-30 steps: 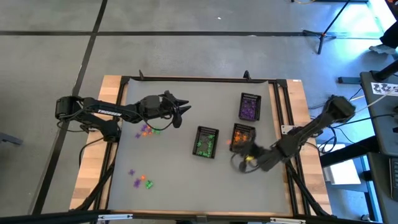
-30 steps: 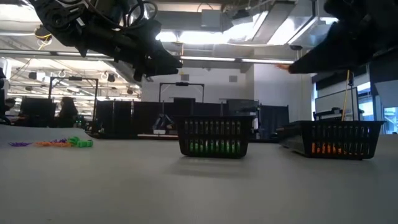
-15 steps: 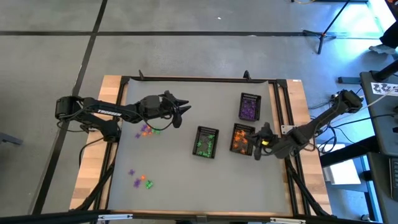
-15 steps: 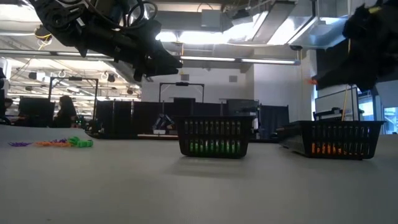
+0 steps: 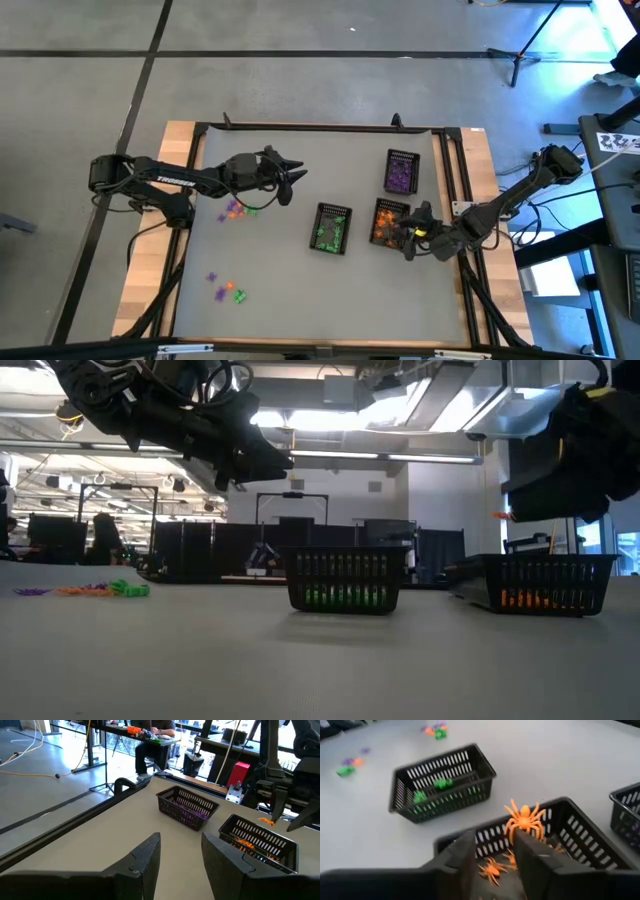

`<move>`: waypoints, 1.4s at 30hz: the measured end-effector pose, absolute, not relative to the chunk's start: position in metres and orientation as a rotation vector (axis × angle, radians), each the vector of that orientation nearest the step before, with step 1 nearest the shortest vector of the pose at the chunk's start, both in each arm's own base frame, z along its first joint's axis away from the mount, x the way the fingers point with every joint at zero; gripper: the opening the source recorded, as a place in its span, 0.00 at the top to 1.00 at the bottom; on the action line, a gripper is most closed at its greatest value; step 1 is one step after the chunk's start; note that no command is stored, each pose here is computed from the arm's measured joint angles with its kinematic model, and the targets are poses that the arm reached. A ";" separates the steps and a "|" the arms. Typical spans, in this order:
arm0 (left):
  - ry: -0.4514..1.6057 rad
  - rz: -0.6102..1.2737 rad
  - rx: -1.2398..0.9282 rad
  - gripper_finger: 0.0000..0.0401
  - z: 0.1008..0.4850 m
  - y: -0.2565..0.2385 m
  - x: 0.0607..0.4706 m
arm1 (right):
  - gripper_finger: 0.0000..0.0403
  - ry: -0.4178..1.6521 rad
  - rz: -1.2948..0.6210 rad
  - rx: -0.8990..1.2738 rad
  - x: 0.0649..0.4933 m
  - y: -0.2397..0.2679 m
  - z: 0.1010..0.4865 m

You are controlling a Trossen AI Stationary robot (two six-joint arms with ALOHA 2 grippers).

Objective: Sort Halloween decoration
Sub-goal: Put the orange spider toy into the bottom right bin

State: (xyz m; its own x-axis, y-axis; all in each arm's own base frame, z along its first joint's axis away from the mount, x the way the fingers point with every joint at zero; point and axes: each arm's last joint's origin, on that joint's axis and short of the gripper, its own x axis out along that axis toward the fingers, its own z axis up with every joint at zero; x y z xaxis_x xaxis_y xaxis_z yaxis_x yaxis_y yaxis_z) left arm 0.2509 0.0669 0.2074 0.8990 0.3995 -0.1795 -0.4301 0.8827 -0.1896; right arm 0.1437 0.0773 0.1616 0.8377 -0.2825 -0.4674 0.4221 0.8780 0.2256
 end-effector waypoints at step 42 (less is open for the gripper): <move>0.137 0.433 -0.228 0.66 0.207 0.067 0.251 | 0.71 0.562 -0.332 0.504 0.140 0.079 0.155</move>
State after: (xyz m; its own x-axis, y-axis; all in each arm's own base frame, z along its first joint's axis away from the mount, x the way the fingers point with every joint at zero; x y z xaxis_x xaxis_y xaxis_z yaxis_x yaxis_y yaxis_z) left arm 0.2510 0.0668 0.2074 0.8991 0.3993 -0.1795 -0.4299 0.8828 -0.1896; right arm 0.1400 0.0790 0.1552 0.7989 -0.1618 -0.5793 0.4292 0.8281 0.3607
